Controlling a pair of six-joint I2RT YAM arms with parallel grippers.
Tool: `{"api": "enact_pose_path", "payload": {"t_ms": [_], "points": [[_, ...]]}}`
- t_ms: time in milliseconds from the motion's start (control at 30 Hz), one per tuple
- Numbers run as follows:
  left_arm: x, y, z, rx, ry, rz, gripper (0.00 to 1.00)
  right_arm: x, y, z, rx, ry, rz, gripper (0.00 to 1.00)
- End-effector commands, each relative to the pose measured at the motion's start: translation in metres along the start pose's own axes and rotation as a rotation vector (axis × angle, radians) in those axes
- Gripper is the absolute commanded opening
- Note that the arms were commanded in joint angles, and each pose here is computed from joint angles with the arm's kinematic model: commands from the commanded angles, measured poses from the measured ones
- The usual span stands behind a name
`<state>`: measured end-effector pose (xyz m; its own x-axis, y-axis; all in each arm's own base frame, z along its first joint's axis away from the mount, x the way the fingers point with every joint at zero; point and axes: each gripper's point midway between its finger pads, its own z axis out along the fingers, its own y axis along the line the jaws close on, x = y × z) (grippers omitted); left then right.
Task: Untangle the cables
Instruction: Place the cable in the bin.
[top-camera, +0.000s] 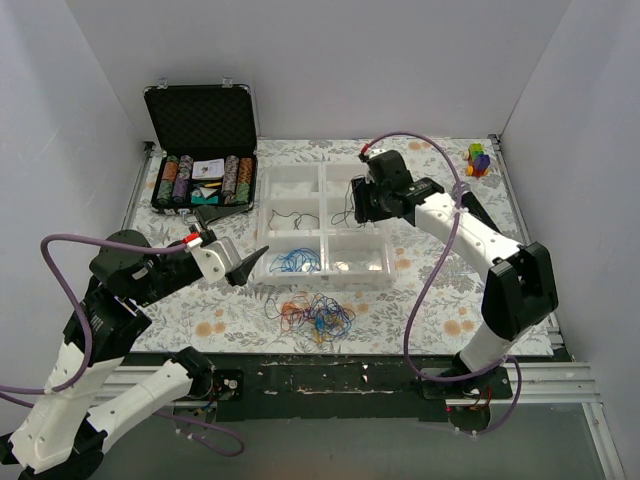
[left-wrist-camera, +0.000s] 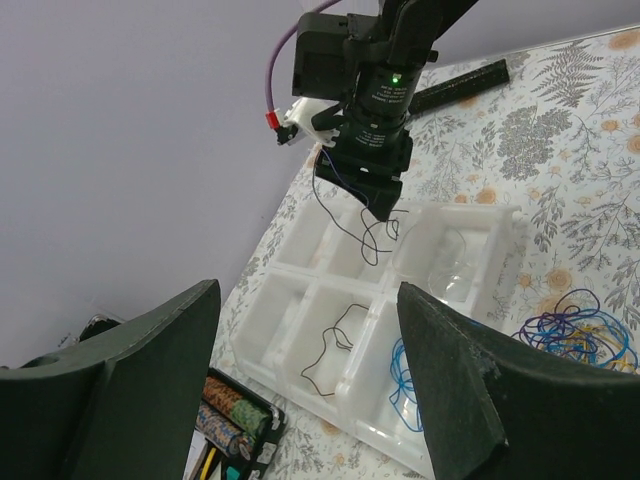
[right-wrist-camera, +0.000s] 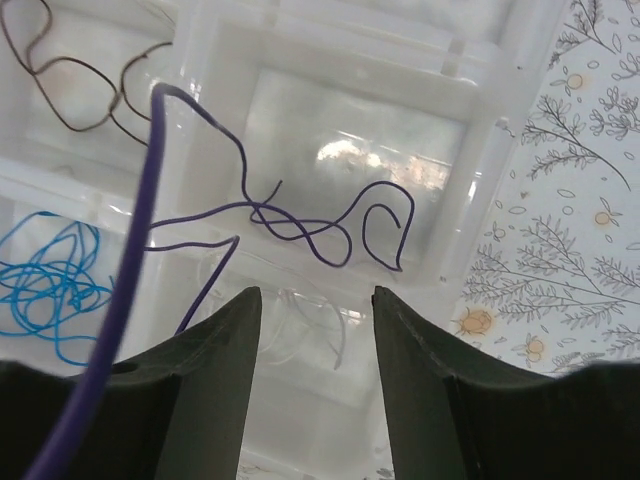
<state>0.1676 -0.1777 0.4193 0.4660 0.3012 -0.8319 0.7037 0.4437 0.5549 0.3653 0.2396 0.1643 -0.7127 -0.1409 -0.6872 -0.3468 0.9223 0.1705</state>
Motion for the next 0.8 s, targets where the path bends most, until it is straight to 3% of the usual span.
{"api": "enact_pose_path", "payload": {"t_ms": [0,267,533,767], "points": [[-0.008,0.001,-0.004,0.001,-0.020,-0.003,0.71,0.018,-0.021,-0.002,0.125,0.126,-0.042,0.61],[-0.010,0.002,-0.006,-0.004,-0.023,-0.002,0.71,0.021,-0.054,-0.007,0.348,0.203,-0.142,0.66],[-0.011,0.003,-0.005,-0.006,-0.031,-0.002,0.71,0.051,-0.076,-0.018,0.605,0.389,-0.378,0.68],[-0.014,0.004,-0.007,-0.012,-0.037,-0.002,0.71,0.062,-0.091,-0.023,0.697,0.432,-0.418,0.68]]}}
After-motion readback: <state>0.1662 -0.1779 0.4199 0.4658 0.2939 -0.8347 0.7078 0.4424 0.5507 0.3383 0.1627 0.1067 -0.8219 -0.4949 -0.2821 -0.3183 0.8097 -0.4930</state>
